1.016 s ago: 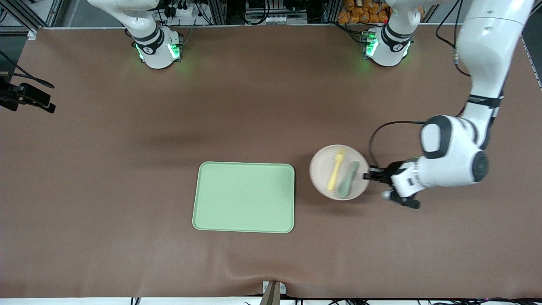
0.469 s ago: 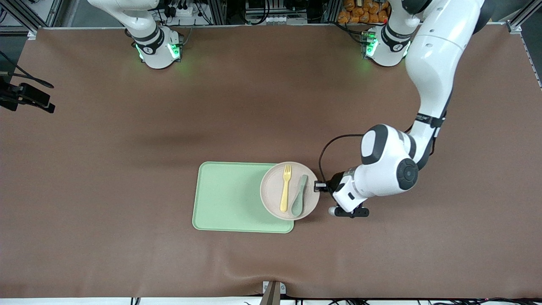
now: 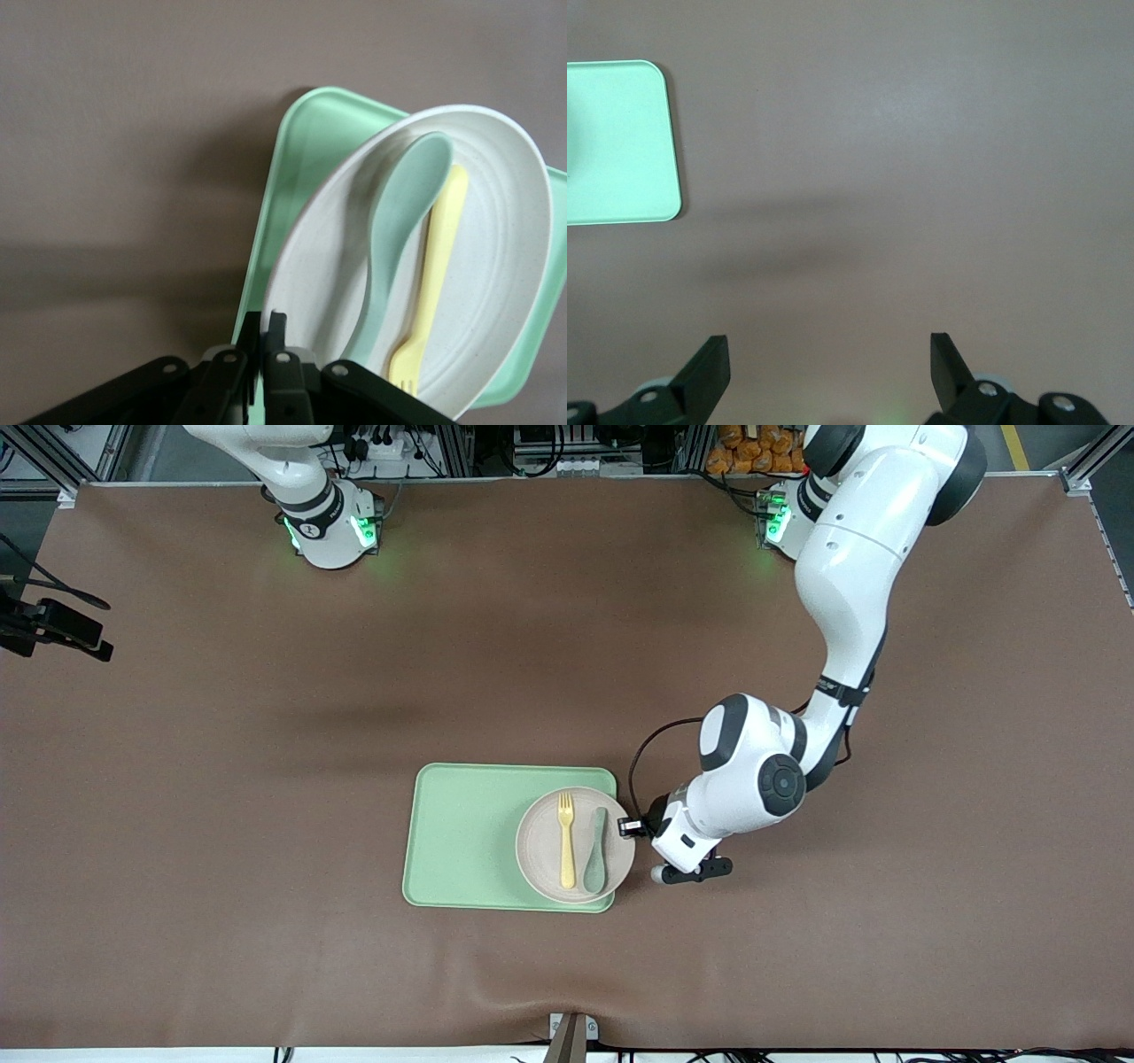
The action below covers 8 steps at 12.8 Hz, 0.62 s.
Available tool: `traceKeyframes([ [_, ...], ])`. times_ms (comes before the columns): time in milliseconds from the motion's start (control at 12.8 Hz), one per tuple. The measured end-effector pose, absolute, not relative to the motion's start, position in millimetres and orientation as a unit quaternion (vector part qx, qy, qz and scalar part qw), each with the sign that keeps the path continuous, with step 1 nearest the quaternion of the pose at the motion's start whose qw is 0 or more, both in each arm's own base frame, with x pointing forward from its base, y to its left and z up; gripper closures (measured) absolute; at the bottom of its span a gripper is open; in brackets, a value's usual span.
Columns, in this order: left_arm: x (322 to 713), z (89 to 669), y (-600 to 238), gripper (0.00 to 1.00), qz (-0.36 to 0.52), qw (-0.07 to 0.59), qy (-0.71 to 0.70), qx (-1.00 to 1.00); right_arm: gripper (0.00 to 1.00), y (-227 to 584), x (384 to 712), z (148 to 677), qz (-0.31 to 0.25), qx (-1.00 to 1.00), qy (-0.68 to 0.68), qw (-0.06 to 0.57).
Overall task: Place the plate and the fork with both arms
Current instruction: 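Lower the plate onto the tray and open the left gripper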
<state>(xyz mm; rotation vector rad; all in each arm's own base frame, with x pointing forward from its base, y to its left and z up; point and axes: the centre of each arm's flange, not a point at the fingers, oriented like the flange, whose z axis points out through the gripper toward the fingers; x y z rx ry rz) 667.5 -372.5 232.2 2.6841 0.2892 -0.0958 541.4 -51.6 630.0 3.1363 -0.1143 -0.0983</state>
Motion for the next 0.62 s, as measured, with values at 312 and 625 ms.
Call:
traceKeyframes([
  [312,660.6,210.2,-386.7,0.95,-0.036,0.218,0.130,0.967,0.00,-51.7,541.4,630.0,-0.031,0.999,-0.036,0.001],
  [625,651.3,197.7,-402.1,0.95,-0.034,0.218,0.124,0.968,0.00,-51.6,541.4,630.0,-0.031,0.999,-0.035,0.001],
])
